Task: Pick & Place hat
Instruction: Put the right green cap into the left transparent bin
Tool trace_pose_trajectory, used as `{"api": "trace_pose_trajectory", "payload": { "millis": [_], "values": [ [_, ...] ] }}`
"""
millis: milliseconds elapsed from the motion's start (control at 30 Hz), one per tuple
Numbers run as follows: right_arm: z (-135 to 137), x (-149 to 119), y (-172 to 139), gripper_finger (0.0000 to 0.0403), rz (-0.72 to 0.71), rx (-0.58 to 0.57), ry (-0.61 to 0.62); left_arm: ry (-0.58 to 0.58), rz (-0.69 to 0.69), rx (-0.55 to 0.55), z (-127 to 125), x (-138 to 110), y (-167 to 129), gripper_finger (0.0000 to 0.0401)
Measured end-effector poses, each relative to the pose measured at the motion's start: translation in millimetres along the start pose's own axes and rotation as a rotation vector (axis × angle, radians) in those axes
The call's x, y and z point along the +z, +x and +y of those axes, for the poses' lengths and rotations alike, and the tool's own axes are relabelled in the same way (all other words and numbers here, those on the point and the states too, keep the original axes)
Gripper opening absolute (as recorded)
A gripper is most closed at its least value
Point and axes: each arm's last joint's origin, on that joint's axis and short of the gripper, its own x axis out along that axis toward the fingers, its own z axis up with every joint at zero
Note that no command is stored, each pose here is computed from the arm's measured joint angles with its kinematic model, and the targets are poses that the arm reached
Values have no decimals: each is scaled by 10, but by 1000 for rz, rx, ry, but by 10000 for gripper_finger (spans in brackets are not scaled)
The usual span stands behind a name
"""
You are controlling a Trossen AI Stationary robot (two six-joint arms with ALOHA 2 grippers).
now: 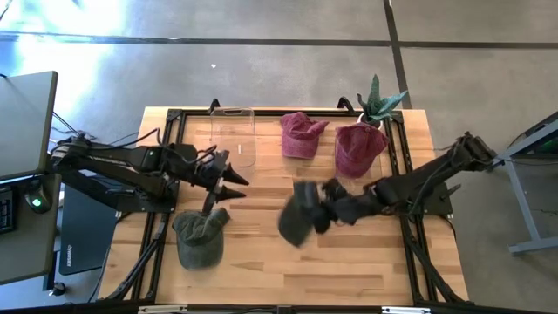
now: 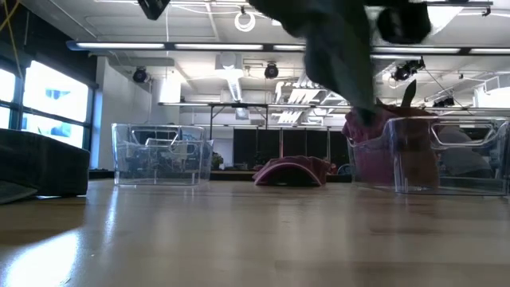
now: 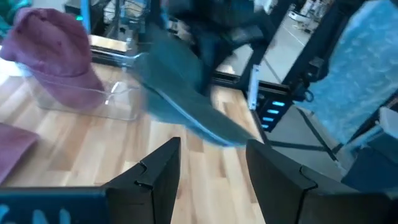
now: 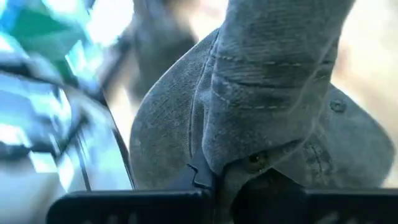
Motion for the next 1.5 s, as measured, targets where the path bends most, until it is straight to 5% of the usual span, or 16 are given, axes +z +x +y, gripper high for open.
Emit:
{"api": "trace_pose_trajectory", "payload": {
  "millis": [333,600,800,967,1200,1367,1500],
  "values": [
    [97,476,-41,7,-449,32,-69,-216,-186,146,-365,-45,300,177],
    [74,562,-13,8,-437,30,-173,-518,-231,243,-353,-192,632,200],
    [91,558,-20,12,-405,62,-229,-583,-288,247,-357,-247,836,243],
    [111,517,-32,11,-398,69,-236,-511,-319,225,-377,-235,913,202],
    [144,451,-57,30,-385,84,-247,-369,-263,206,-396,-213,898,18],
    [90,500,-148,100,-313,101,-258,-278,-105,297,-448,-27,842,10],
    [-7,548,-355,167,-172,139,-145,-142,70,457,-487,190,704,8]
  ]
}}
